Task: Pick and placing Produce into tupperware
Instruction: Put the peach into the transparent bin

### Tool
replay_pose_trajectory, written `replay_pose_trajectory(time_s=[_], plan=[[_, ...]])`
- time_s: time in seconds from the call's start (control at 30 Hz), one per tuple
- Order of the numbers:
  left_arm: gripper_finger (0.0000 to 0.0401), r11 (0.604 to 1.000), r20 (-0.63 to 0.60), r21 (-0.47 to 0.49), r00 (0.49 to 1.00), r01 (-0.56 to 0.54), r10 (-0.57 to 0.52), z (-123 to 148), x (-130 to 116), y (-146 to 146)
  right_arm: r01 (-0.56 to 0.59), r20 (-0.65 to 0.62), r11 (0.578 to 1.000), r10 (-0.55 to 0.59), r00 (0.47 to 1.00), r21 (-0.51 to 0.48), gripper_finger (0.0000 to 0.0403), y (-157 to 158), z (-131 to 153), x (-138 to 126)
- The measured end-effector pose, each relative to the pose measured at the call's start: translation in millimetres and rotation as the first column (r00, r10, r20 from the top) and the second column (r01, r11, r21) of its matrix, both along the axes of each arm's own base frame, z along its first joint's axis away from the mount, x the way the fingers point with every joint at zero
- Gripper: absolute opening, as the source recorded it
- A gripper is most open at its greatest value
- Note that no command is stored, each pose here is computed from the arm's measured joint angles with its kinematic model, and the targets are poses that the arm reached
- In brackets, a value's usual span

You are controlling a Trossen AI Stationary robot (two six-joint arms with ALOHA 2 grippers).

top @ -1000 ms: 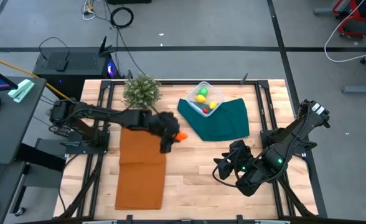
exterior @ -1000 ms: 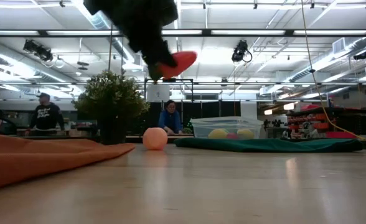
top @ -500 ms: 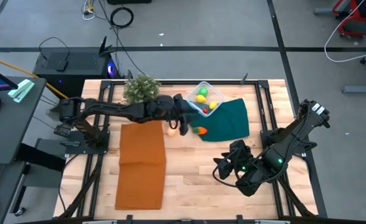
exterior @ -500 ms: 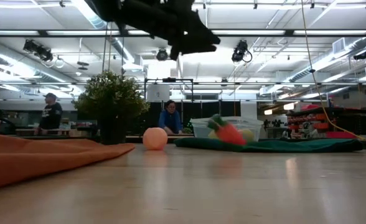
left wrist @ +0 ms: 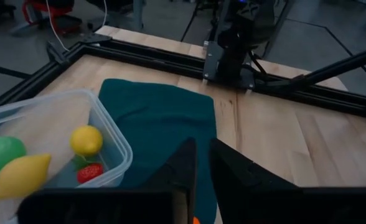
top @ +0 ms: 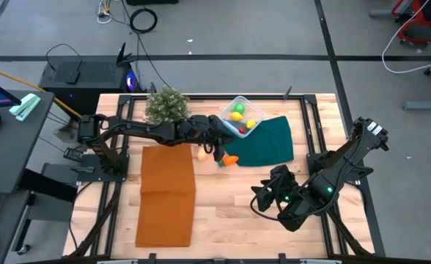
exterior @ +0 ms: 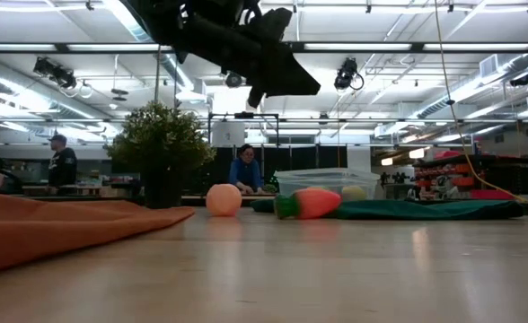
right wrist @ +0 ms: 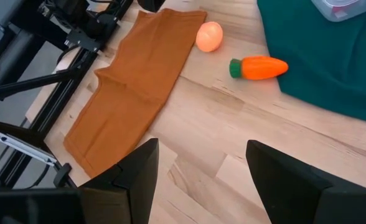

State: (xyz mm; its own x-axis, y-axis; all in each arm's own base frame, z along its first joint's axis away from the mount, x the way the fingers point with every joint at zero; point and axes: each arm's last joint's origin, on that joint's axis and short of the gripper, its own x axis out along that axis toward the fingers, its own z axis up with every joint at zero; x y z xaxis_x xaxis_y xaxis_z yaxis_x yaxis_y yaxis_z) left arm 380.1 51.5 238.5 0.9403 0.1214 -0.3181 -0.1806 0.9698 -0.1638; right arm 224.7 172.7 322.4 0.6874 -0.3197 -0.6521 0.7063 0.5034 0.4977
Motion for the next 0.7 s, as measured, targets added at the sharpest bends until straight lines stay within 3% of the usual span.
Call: replay_pose_trajectory(time_s=[0.57,0.7], plan=[[0.0034,0.999,-0.023,-0.001,0.999,0.043,-0.043,-1,-1,0,-0.002,-0.005,1.000,0.002,1.000,-0.002,0.0208,0,0,0],[0.0010,0.999,0.030,0.027,0.999,0.022,-0.023,15,-7,1,-0.003,-0.007,1.000,0.003,1.000,0.000,0.0208,0,0,0]])
